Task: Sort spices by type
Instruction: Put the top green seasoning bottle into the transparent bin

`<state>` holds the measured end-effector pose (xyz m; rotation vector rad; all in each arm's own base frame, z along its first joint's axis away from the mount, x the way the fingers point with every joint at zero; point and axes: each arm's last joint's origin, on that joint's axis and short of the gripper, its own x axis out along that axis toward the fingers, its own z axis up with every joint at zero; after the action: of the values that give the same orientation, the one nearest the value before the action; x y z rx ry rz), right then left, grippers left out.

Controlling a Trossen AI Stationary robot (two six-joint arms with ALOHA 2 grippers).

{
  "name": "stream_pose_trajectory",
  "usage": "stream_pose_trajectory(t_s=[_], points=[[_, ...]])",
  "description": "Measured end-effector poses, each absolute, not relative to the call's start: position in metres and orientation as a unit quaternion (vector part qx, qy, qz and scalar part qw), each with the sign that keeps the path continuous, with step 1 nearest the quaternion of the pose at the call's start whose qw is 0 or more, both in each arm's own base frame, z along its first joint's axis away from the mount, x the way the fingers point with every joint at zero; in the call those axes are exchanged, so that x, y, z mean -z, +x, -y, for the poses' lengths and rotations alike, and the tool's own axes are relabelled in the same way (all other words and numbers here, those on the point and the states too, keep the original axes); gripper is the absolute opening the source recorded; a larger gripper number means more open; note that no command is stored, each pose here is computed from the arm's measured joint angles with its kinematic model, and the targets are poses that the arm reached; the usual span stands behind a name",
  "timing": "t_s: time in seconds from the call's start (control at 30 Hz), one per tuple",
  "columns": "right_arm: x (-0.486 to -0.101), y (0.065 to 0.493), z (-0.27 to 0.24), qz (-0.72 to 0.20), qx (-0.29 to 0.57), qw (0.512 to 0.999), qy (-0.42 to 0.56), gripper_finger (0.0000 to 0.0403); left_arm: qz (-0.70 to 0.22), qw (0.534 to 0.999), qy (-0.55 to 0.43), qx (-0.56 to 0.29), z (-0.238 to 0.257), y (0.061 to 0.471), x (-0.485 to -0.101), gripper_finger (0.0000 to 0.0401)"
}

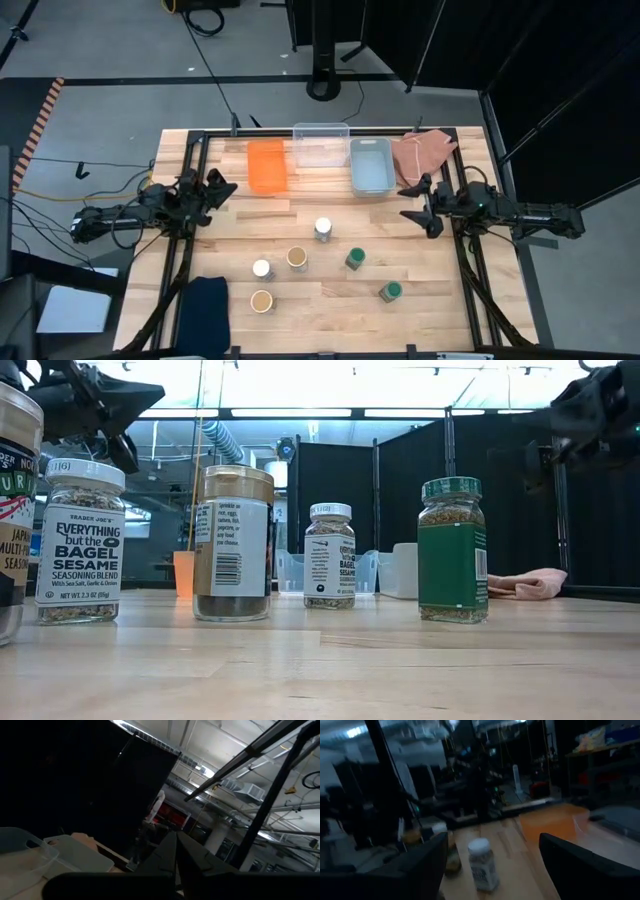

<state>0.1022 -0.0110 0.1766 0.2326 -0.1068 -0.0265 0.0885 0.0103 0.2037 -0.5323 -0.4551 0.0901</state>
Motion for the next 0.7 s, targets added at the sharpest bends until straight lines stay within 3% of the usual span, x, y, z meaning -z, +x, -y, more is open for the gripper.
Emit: stream_pose_trajectory(t_s=[0.37, 0.7], points=[[-0.194, 0.099, 0.01, 0.144, -0.014, 0.969, 0.201, 0.0319, 0.255, 0.928, -0.265, -0.055, -0.011, 0.086, -0.209, 0.0015], [-0.202, 0.096, 0.01, 0.186, -0.02, 0.96, 0.208, 0.0319, 0.258, 0.92, -0.287, -0.058, -0.012, 0.086, -0.209, 0.0015]])
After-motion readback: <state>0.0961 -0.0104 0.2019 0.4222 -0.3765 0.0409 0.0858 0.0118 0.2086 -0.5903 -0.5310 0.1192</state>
